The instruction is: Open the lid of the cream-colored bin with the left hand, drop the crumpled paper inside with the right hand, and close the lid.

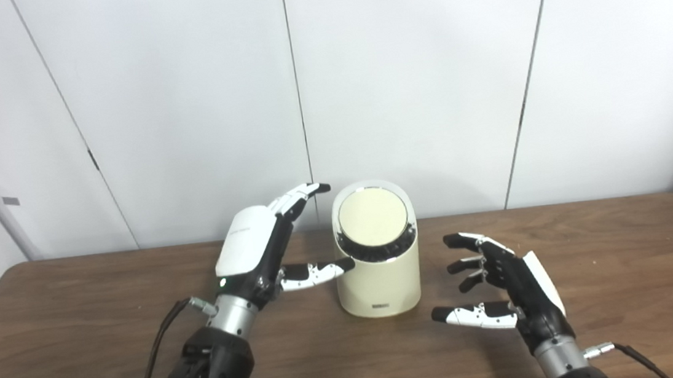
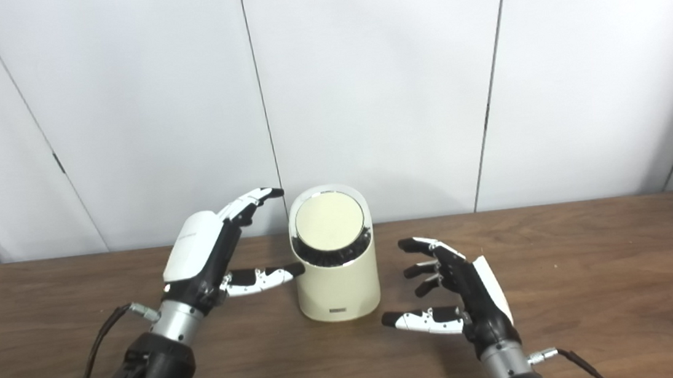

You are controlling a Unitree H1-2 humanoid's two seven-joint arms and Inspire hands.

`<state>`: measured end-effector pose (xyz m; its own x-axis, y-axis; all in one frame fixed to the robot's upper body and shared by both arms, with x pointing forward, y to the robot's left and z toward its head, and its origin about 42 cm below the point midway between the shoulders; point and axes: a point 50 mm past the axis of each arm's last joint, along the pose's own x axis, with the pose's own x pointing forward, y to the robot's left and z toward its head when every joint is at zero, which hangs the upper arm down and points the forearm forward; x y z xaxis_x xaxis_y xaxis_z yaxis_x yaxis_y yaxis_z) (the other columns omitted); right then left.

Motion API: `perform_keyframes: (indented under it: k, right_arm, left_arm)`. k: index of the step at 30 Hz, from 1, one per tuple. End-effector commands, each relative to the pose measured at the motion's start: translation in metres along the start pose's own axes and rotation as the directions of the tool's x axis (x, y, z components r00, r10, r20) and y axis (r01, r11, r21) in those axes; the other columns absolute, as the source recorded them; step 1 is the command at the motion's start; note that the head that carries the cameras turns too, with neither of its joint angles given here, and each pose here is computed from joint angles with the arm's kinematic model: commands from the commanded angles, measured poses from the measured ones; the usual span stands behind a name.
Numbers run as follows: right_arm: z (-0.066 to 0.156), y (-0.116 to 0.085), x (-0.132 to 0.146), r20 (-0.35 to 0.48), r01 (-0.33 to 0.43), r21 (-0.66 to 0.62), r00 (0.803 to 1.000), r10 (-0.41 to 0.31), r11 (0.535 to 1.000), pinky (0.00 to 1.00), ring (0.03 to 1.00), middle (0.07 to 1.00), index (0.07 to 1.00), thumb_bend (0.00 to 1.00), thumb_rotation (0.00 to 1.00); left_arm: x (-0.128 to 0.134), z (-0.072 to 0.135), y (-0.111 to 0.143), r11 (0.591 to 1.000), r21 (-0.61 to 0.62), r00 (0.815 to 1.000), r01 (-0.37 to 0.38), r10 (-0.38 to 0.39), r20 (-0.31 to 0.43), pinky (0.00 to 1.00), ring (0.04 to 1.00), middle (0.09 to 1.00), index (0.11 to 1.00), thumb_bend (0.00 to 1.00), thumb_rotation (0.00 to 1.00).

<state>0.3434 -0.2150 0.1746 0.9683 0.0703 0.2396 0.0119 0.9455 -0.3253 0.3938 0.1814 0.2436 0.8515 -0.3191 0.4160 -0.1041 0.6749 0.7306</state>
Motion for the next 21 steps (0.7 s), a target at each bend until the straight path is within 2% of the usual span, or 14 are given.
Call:
perform_keyframes:
  k: [1,6,10,16,21]
  right_arm:
    - [0.016,-0.006,0.009,0.077,0.016,-0.002,0.997,-0.015,1.000,0.47,0.643,0.785,0.724,0.77,0.08]
    - [0.014,-0.007,0.008,0.077,0.014,-0.002,0.997,-0.013,1.000,0.47,0.652,0.791,0.725,0.78,0.09]
    - [0.014,-0.008,0.008,0.079,0.013,0.005,0.997,-0.013,1.000,0.47,0.653,0.795,0.725,0.78,0.08]
    - [0.015,-0.010,0.008,0.083,0.010,0.012,0.996,-0.011,1.000,0.48,0.657,0.800,0.731,0.78,0.08]
    - [0.015,-0.011,0.007,0.092,0.010,0.019,0.996,-0.011,1.000,0.49,0.653,0.801,0.749,0.78,0.06]
  left_arm:
    - [0.006,0.006,0.009,0.996,-0.060,0.997,-0.065,0.068,0.040,0.70,0.859,0.889,0.886,0.78,0.32]
    - [-0.005,-0.002,0.004,0.967,-0.239,0.996,-0.086,0.084,-0.018,0.73,0.863,0.893,0.895,0.79,0.31]
    - [-0.017,-0.010,-0.002,0.903,-0.419,0.994,-0.094,0.066,-0.082,0.80,0.885,0.907,0.921,0.81,0.33]
    - [-0.035,-0.019,-0.010,0.835,-0.540,0.987,-0.107,0.026,-0.156,0.75,0.869,0.891,0.927,0.87,0.40]
    - [-0.048,-0.026,-0.017,0.817,-0.568,0.984,-0.100,-0.002,-0.176,0.73,0.846,0.876,0.926,0.88,0.42]
